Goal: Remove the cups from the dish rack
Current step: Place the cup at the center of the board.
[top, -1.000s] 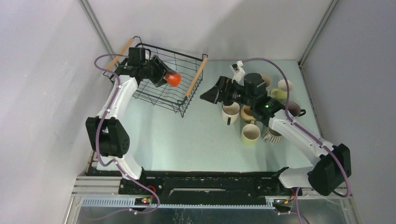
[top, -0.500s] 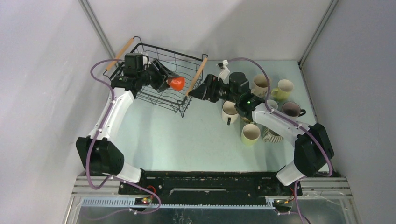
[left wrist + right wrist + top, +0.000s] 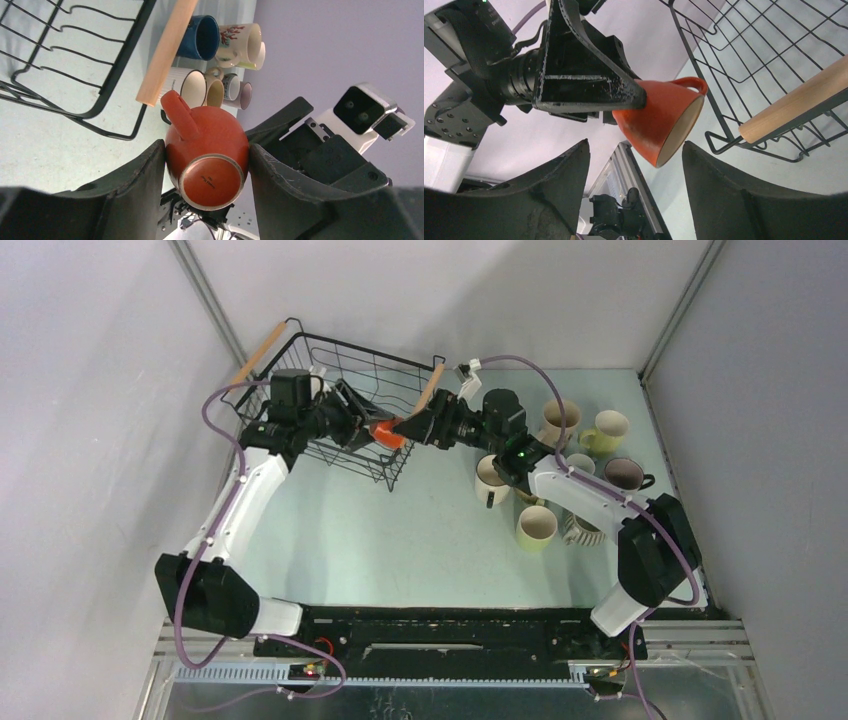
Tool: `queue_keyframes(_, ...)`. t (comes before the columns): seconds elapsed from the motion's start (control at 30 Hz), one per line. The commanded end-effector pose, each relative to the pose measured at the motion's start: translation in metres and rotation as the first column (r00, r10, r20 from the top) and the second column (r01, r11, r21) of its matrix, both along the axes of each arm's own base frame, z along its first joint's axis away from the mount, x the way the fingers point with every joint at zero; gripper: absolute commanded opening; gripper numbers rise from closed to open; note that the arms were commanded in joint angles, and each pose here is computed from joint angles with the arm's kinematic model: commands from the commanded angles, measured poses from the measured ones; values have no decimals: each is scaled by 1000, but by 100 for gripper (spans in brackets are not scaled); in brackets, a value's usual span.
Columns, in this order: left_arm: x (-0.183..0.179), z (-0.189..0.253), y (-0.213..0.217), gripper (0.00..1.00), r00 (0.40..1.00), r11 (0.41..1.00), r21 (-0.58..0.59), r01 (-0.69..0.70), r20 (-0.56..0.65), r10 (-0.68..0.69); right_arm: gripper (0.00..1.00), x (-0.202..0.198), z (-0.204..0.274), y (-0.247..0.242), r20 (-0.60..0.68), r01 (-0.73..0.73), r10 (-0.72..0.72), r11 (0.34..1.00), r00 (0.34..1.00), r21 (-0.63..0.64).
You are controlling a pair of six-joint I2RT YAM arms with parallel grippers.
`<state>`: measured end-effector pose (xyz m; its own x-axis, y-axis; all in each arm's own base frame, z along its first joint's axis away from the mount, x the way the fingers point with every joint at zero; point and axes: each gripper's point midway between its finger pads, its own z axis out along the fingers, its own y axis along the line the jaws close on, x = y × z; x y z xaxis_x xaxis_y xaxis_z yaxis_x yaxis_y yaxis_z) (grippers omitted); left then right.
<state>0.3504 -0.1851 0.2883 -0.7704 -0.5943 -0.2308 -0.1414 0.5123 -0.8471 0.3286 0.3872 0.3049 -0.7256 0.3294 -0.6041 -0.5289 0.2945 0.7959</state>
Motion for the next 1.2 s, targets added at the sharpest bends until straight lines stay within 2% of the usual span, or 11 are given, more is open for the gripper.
queue_keyframes(0.0, -14, 29, -13, 31, 995, 993, -100, 56, 83, -48, 74, -2, 35, 6, 67, -26, 21, 996, 998, 83)
queue_keyframes(0.27, -23, 27, -23, 31, 995, 978, -195, 78, 73, -65, 61, -10, 43, 10, 48, -67, 62, 990, 997, 123)
queue_keyframes(0.6, -30, 29, -31, 31, 994, 964, -249, 96, 82, -78, 45, -21, 47, 16, 44, -95, 90, 986, 995, 136)
queue_keyframes(0.77, -35, 31, -34, 33, 992, 957, -267, 109, 93, -87, 29, -25, 51, 16, 44, -105, 100, 984, 994, 143)
queue_keyframes(0.83, -38, 31, -36, 39, 991, 957, -266, 117, 99, -93, 16, -26, 54, 15, 51, -103, 96, 984, 994, 144)
queue_keyframes(0.9, -41, 30, -35, 52, 990, 959, -259, 119, 108, -94, 1, -27, 56, 12, 53, -94, 88, 986, 995, 138)
queue_keyframes(1.03, -47, 29, -34, 89, 987, 962, -242, 127, 132, -97, 0, -29, 62, 7, 67, -71, 63, 990, 996, 123)
queue_keyframes(1.1, -49, 27, -33, 99, 986, 964, -233, 126, 140, -95, 0, -31, 65, 3, 76, -58, 50, 992, 996, 112)
queue_keyframes(1.17, -51, 28, -32, 100, 983, 967, -218, 131, 158, -98, 0, -32, 67, -2, 81, -38, 30, 995, 996, 95)
